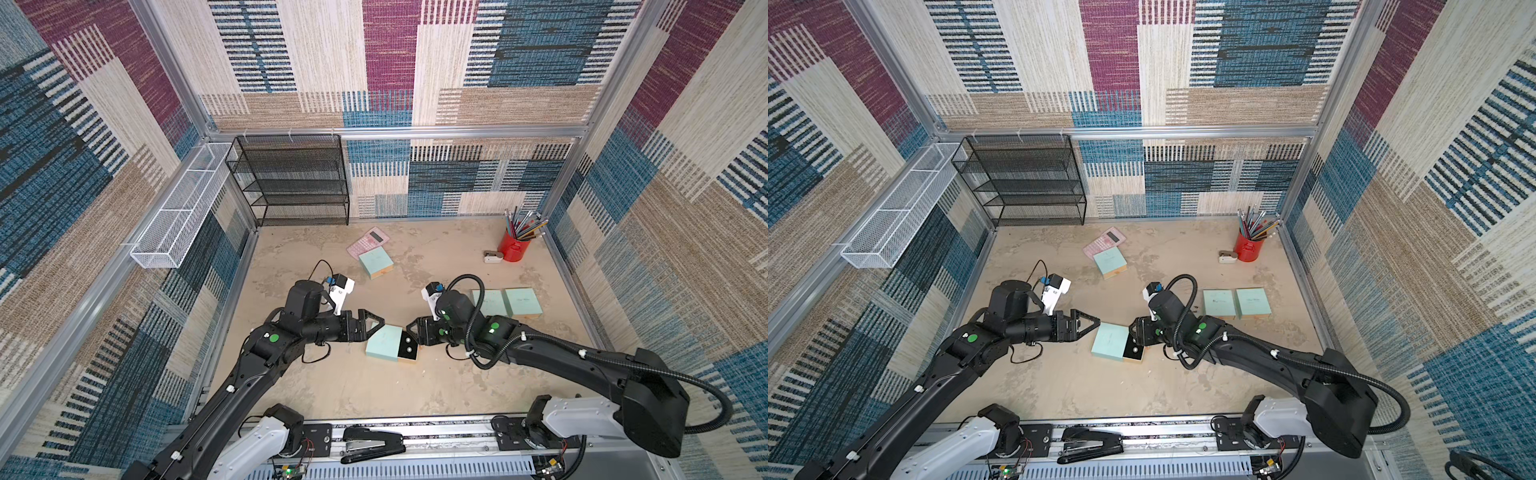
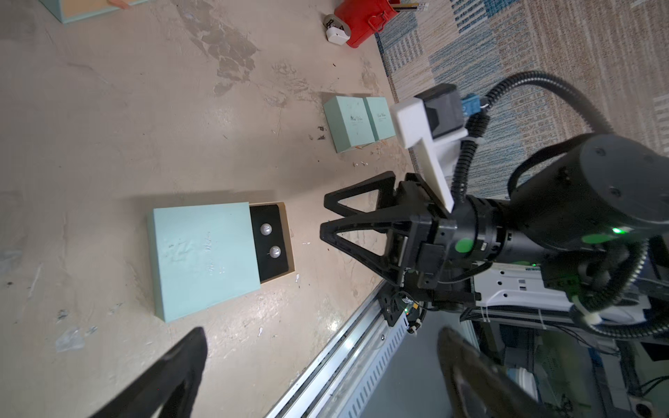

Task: Take out the earrings from the drawer-style jewelry box
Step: Pick up the earring from the drawer.

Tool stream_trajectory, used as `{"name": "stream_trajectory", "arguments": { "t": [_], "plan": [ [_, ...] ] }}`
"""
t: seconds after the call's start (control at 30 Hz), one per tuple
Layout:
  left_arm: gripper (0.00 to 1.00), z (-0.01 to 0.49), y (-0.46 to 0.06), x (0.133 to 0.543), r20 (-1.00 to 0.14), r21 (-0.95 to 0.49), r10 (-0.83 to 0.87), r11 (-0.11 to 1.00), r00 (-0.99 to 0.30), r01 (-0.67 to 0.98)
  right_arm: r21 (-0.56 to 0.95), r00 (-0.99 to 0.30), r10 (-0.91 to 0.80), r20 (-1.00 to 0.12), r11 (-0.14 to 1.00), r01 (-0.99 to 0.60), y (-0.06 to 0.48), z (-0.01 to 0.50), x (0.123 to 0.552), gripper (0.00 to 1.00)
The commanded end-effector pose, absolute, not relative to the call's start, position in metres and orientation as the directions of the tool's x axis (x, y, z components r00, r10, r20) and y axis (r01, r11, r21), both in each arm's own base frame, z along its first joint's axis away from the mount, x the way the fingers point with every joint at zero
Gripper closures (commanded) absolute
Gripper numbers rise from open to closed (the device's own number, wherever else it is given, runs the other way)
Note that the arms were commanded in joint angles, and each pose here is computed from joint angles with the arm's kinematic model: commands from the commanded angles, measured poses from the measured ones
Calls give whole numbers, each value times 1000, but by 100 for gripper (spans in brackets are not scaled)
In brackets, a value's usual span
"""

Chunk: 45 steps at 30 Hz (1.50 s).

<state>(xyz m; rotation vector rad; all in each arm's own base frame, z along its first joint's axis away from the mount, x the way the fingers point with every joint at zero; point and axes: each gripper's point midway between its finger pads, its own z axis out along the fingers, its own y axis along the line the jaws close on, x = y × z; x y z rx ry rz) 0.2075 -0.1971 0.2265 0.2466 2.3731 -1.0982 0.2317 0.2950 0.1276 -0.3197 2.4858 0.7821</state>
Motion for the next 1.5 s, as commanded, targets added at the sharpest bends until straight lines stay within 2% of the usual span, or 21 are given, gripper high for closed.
{"name": "stream_trajectory", "arguments": {
  "t": [0.0,0.13,0.3,0.43,1.03,1.47],
  "plan": [
    [2,226,-187,197,-549,-587,34,695,-835,415,406,-844,-111,-525,839,-363,300,114,236,44],
    [1,219,-179,197,-574,-535,59,728,-817,429,355,-863,-141,-485,870,-342,303,95,239,51],
    [2,219,-183,196,-558,-562,61,706,-828,431,326,-868,-145,-475,887,-326,303,87,242,53],
    [1,218,-186,195,-549,-576,63,694,-834,432,327,-876,-161,-455,885,-332,307,76,242,59],
    [1,221,-185,199,-559,-586,41,687,-828,430,317,-892,-172,-418,893,-320,310,50,240,65],
    [1,219,-183,200,-556,-586,34,693,-830,421,245,-891,-184,-416,920,-305,308,39,242,72]
  ]
}}
